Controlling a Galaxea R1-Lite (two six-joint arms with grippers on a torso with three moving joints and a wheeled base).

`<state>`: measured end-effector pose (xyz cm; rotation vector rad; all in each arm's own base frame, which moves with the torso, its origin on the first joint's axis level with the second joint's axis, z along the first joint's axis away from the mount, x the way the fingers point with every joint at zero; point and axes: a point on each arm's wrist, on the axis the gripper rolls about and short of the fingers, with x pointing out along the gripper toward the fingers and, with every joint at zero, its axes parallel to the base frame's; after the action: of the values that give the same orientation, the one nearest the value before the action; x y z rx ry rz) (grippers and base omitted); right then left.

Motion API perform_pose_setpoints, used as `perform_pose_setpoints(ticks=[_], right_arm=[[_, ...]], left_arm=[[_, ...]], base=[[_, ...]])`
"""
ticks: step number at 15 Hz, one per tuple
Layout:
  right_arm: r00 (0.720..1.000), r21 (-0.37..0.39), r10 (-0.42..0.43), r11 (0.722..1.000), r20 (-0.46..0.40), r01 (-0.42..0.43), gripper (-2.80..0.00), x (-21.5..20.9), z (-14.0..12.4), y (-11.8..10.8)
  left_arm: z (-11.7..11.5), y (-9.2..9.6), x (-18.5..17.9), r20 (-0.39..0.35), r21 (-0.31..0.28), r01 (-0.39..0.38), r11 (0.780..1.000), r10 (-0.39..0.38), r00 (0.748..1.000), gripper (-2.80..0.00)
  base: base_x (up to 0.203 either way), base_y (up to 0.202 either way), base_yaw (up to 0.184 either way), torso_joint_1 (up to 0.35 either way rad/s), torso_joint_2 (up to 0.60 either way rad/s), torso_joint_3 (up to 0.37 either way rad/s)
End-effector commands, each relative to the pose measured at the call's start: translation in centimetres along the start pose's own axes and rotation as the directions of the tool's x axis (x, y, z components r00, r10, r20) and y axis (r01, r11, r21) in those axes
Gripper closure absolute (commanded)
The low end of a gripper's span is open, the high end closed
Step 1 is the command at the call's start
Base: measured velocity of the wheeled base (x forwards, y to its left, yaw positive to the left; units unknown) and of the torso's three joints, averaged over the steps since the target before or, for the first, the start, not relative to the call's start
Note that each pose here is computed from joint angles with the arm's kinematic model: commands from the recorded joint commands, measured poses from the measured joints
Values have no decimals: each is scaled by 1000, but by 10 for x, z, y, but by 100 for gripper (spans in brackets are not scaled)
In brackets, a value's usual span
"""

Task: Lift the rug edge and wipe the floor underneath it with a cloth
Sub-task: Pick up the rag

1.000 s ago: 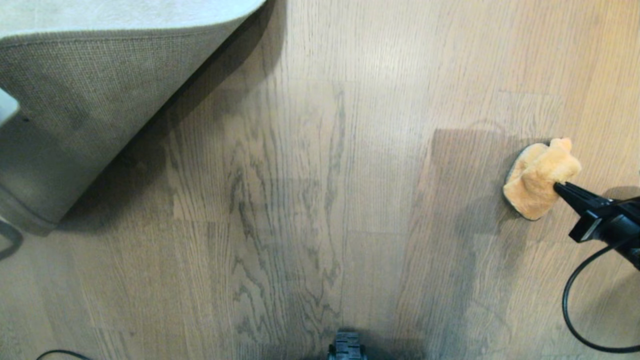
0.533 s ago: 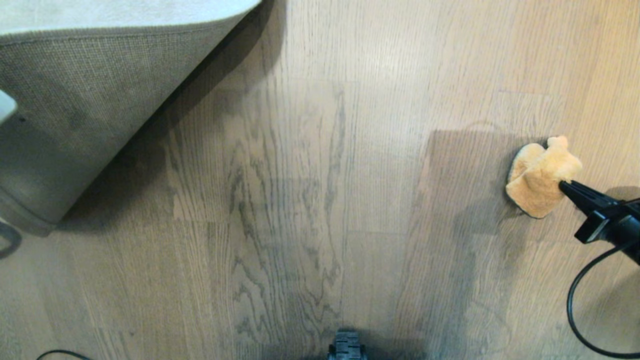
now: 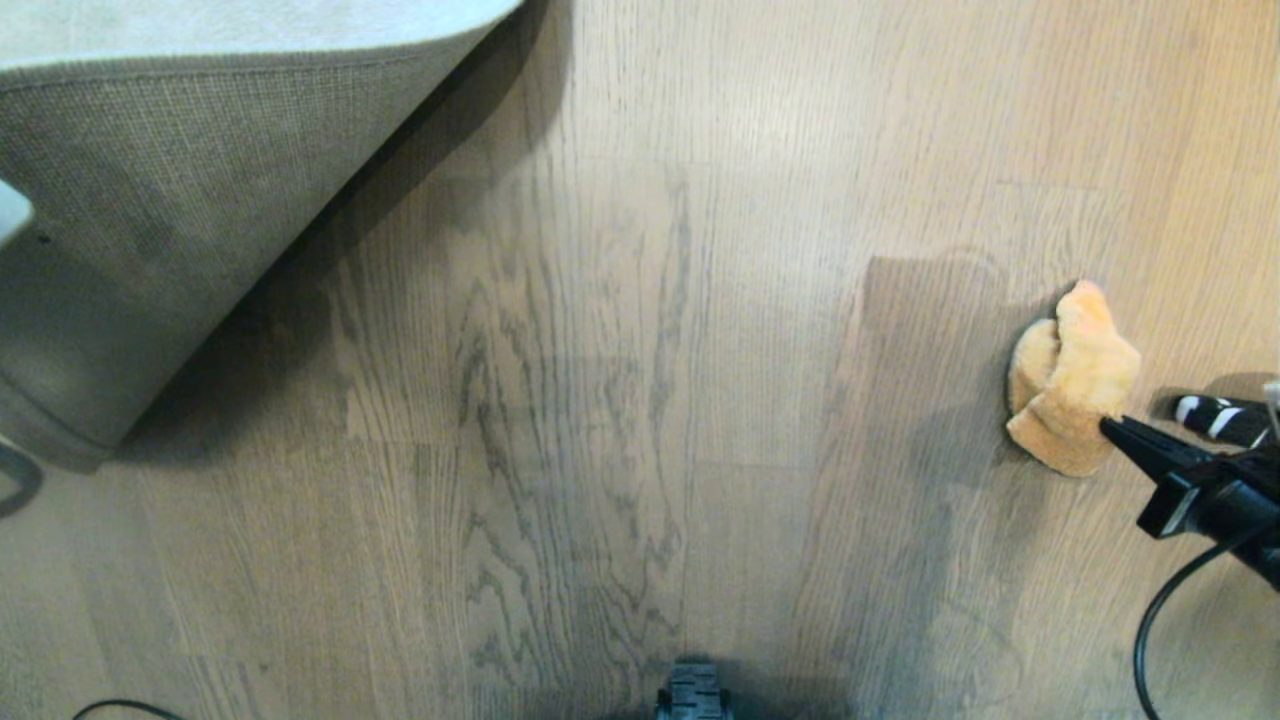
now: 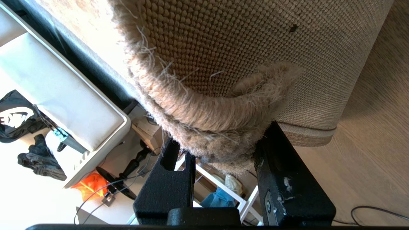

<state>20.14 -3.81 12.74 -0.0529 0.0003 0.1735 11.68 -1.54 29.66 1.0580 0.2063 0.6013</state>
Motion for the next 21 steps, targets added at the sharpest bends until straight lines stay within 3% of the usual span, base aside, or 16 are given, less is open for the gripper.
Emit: perform_pose_setpoints(ticks=[1, 5, 6, 7, 17, 21], right_arm=[[1000, -2, 3, 1000, 6, -3, 0, 2, -3, -1], [1000, 3, 3, 1000, -7, -3, 0, 2, -5, -1], [1000, 4, 4, 1000, -11, -4, -73, 2, -6, 0], [1000, 3, 5, 1000, -12, -5, -280, 2, -6, 0], [1000, 1, 13, 1000, -9, -13, -280, -2, -6, 3], [997, 7, 70, 998, -18, -70, -280, 1, -8, 14]], left_arm=[[0, 0, 0, -3, 4, -3, 1000, 3, 1000, 0], [0, 0, 0, -3, 5, -2, 1000, 2, 1000, 0], [0, 0, 0, -3, 5, -2, 1000, 2, 1000, 0], [0, 0, 0, -3, 5, -2, 1000, 2, 1000, 0], [0, -1, 0, -6, -8, 0, 1000, 0, 1000, 0], [-1, -1, 0, -23, -9, -6, 1000, 6, 1000, 0]], base=[[0, 0, 0, 0, 0, 0], [0, 0, 0, 0, 0, 0], [0, 0, 0, 0, 0, 0], [0, 0, 0, 0, 0, 0], [0, 0, 0, 0, 0, 0], [0, 0, 0, 0, 0, 0]])
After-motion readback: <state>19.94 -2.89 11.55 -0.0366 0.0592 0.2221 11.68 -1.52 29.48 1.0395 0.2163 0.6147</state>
